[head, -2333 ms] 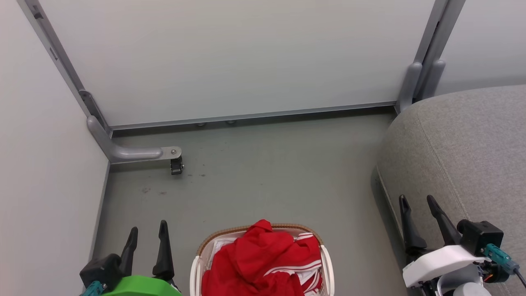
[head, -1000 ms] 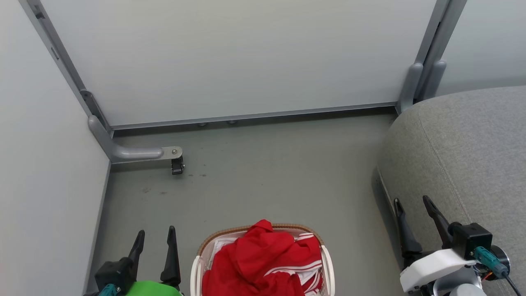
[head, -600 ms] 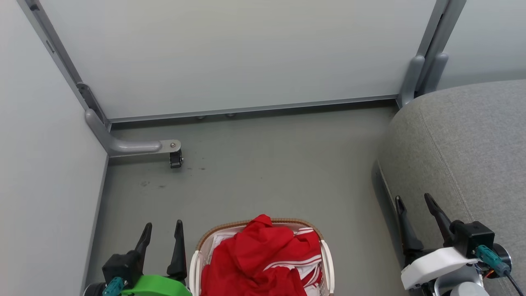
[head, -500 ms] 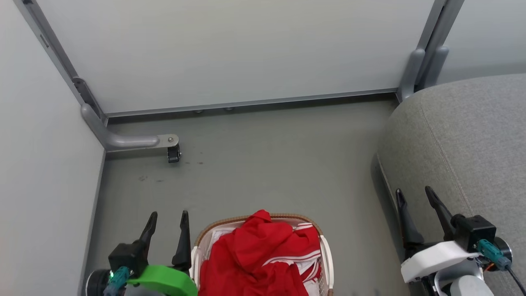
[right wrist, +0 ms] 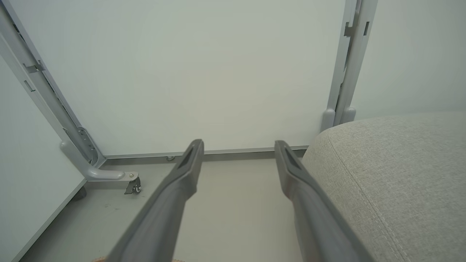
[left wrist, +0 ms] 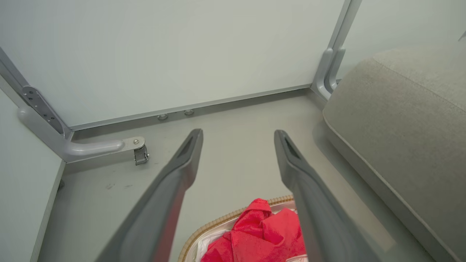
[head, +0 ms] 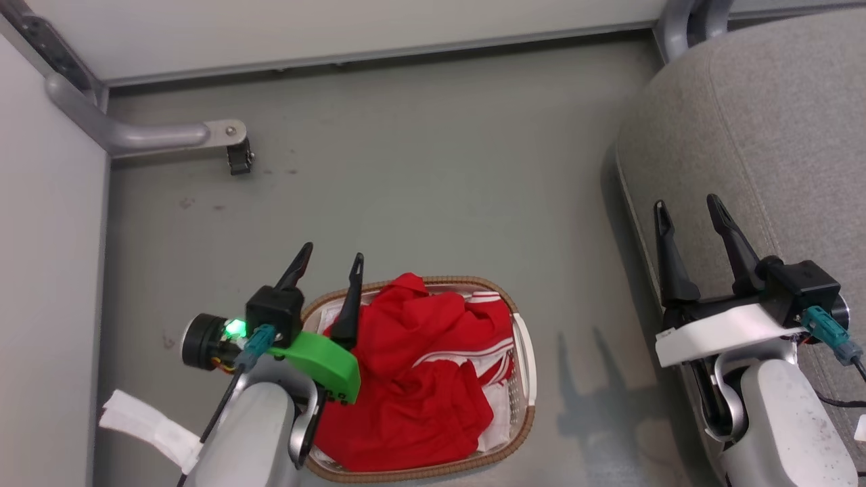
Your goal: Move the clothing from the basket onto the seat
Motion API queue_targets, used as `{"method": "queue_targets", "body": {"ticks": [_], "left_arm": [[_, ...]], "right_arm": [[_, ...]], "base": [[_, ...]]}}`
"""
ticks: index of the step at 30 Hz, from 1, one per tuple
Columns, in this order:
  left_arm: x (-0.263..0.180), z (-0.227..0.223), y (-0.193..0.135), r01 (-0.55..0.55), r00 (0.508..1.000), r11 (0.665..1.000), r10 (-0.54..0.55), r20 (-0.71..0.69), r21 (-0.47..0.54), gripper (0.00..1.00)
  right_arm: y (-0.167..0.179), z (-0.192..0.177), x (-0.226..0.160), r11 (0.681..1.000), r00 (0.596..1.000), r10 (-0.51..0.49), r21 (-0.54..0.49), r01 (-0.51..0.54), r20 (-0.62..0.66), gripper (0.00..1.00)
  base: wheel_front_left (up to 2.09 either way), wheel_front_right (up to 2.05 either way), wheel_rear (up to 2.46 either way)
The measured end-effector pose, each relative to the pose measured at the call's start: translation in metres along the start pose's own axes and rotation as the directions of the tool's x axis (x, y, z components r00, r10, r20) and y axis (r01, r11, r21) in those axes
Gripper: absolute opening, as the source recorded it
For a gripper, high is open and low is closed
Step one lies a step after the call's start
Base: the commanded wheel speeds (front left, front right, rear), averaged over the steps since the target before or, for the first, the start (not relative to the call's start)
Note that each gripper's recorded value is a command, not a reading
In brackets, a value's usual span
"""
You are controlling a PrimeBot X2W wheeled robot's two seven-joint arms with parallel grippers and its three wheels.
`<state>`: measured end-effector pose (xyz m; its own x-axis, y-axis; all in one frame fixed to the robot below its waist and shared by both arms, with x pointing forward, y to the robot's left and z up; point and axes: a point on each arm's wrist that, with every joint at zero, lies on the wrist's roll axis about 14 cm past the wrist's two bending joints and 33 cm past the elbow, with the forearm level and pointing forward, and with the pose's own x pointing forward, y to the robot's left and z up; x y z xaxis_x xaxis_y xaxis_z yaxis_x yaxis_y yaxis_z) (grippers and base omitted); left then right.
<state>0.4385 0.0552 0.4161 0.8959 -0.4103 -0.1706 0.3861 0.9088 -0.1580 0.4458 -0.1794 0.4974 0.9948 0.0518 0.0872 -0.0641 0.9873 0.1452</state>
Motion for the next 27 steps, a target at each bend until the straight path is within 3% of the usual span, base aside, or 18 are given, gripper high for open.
{"method": "queue_targets", "body": {"ticks": [7,14,19,27], "left_arm": [[0.023,-0.086,-0.026,0.173,0.954,0.983,-0.152,-0.259,0.061,1.0],[0.016,-0.17,-0.052,0.337,0.812,0.941,-0.279,-0.512,0.023,1.0],[0.025,-0.203,-0.043,0.385,0.748,0.922,-0.294,-0.595,0.028,1.0],[0.031,-0.246,-0.031,0.386,0.676,0.922,-0.284,-0.68,-0.001,1.0]], "right_arm": [[-0.014,-0.037,0.018,1.0,0.997,-0.029,0.001,0.029,-0.072,1.0],[-0.028,-0.069,0.028,0.998,0.99,-0.055,0.005,0.056,-0.132,1.0],[-0.04,-0.086,0.031,0.997,0.983,-0.08,0.009,0.083,-0.162,1.0],[-0.057,-0.11,0.022,0.992,0.966,-0.123,0.002,0.126,-0.227,1.0]], "base": [[0.0,0.0,0.0],[0.0,0.0,0.0],[0.0,0.0,0.0],[0.0,0.0,0.0]]}}
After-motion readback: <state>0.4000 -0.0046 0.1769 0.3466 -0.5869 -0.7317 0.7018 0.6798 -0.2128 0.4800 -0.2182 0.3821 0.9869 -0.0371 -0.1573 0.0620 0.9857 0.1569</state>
